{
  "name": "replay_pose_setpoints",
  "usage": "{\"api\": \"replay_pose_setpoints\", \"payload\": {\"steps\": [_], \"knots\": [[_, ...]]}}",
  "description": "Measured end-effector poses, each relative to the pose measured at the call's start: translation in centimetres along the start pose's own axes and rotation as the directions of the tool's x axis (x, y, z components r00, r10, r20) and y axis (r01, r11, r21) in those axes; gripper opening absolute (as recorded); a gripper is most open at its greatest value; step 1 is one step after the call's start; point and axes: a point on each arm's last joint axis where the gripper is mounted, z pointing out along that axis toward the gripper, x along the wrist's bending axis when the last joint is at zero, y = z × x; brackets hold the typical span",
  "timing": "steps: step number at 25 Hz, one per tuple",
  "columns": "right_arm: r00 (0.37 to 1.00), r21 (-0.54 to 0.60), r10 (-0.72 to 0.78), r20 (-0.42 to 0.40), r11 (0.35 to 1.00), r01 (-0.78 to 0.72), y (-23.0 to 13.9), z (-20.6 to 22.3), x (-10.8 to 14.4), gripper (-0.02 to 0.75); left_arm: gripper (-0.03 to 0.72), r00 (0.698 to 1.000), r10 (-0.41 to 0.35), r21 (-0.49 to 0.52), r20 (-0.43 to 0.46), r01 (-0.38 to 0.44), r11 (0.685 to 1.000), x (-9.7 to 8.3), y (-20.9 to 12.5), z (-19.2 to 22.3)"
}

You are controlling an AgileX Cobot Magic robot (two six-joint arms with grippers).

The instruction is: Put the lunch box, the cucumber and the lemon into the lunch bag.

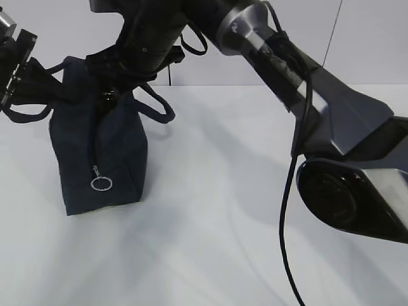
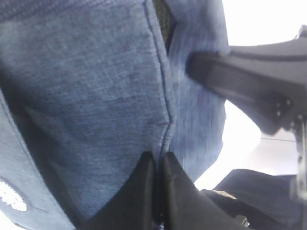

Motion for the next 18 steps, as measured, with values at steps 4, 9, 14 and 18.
{"api": "replay_pose_setpoints", "payload": {"steps": [4,9,14,18], "knots": [[1.000,-0.003,-0.009,0.030,1.000,0.009,0.0,-0.1,-0.3,0.002,-0.009,1.000,0.006,0.007,0.010,-0.006,1.000,-0.4,-0.1,0.5],[0.996,-0.007,-0.023,0.081,1.000,0.024,0.1,-0.3,-0.7,0.002,-0.009,1.000,0.000,0.001,0.020,0.000,1.000,-0.5,0.0,0.5],[0.985,-0.012,-0.050,0.167,0.999,0.053,0.3,-0.7,-1.4,0.001,-0.009,0.999,-0.003,-0.007,0.036,0.003,1.000,-0.8,0.0,0.6],[0.977,-0.011,-0.062,0.205,0.998,0.065,0.4,-0.8,-1.7,0.001,-0.009,0.999,-0.004,-0.012,0.037,0.005,1.000,-0.8,0.1,0.6]]}}
